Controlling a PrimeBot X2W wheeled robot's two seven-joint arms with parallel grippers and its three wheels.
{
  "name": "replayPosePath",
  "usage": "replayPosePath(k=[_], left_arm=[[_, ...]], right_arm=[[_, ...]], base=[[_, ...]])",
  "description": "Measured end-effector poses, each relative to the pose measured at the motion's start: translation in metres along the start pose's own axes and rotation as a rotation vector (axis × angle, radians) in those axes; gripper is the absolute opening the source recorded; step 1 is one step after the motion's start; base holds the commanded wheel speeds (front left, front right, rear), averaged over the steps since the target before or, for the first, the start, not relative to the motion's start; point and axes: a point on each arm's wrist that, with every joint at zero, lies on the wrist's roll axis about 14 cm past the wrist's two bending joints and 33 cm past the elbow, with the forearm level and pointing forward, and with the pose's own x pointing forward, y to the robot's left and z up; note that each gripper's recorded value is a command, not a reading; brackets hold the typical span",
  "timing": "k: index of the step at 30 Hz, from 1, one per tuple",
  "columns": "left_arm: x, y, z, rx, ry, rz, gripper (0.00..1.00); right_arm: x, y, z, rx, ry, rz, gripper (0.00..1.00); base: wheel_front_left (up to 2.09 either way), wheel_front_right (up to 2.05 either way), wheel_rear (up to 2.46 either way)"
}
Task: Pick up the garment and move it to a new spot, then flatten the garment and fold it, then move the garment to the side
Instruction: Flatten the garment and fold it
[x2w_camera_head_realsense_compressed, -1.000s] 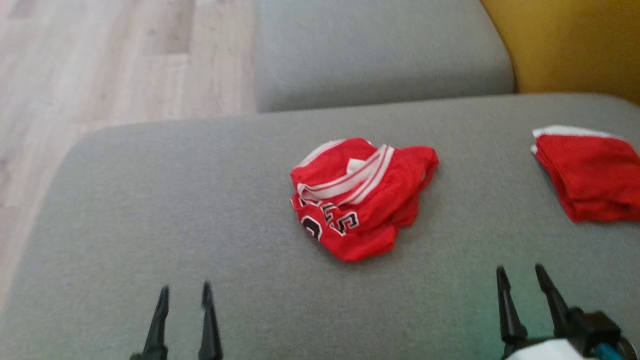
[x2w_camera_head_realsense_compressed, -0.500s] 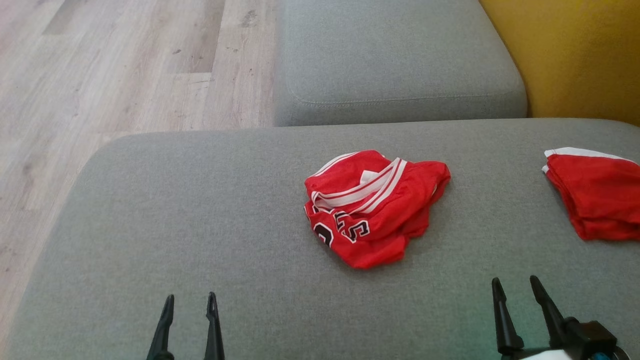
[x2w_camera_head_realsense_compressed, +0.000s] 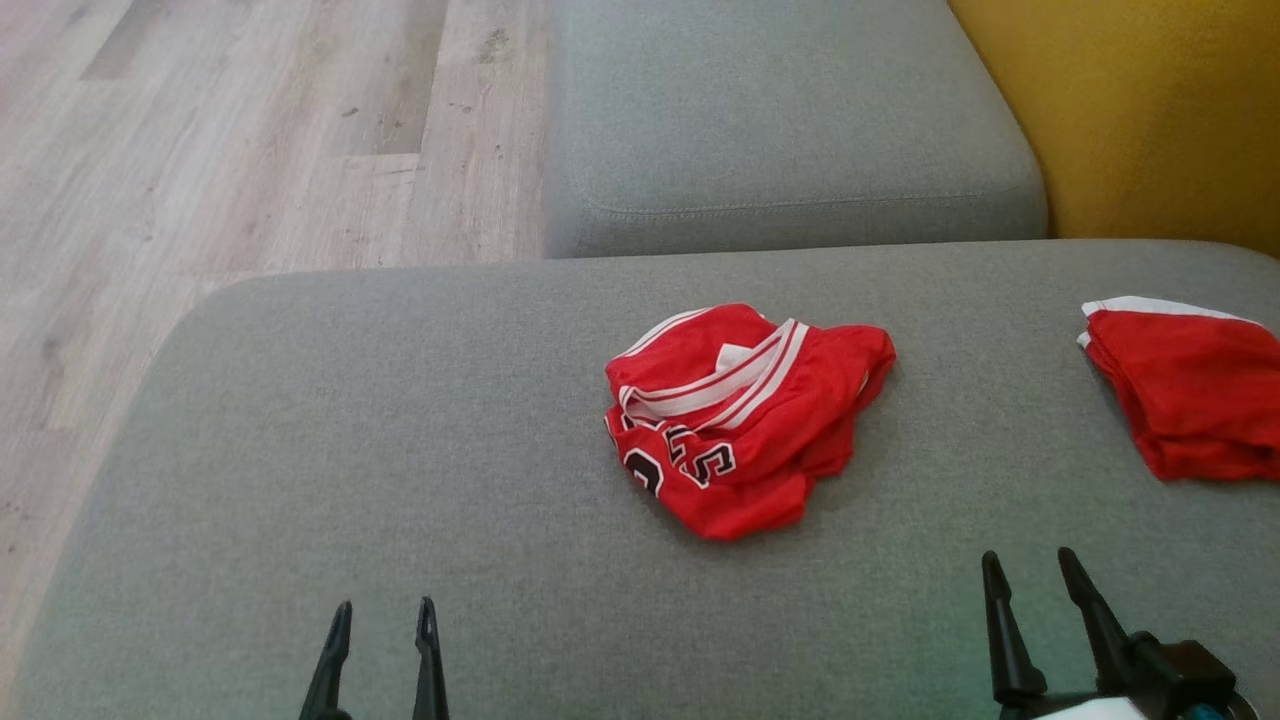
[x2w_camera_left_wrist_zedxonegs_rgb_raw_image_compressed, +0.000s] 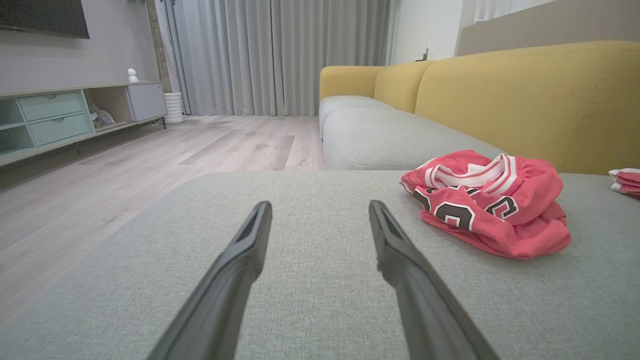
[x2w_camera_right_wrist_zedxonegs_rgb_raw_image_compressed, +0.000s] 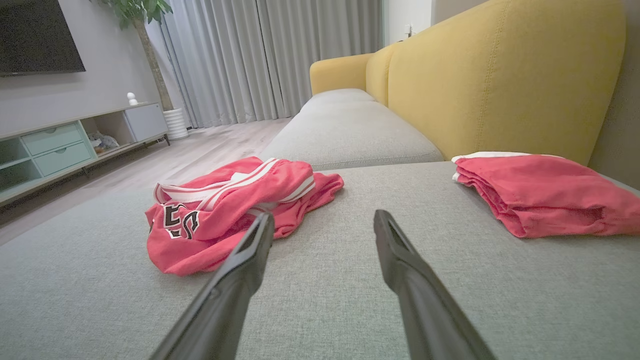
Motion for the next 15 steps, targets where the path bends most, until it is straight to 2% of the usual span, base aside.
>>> replayPosePath(k=[4,8,11,15], left_arm=[[0.0,-0.003,-0.01,0.002,0.033,-0.019,1.0],[0.005,-0.017,-0.027,0.002,0.093,-0.087,1.0],[0.024,-0.046,-0.033,0.002,0.121,-0.196,1.0],[0.067,-0.102,-0.018,0.044,0.092,-0.388,1.0]], right_arm=[[-0.001,-0.003,-0.001,0.002,0.004,-0.01,1.0],[-0.004,-0.004,-0.006,0.006,0.018,-0.019,1.0],[-0.009,-0.011,-0.011,0.003,0.034,-0.047,1.0],[-0.014,-0.021,-0.018,-0.004,0.062,-0.086,1.0]], base=[[0.0,0.0,0.0],[0.0,0.0,0.0],[0.0,0.0,0.0],[0.0,0.0,0.0]])
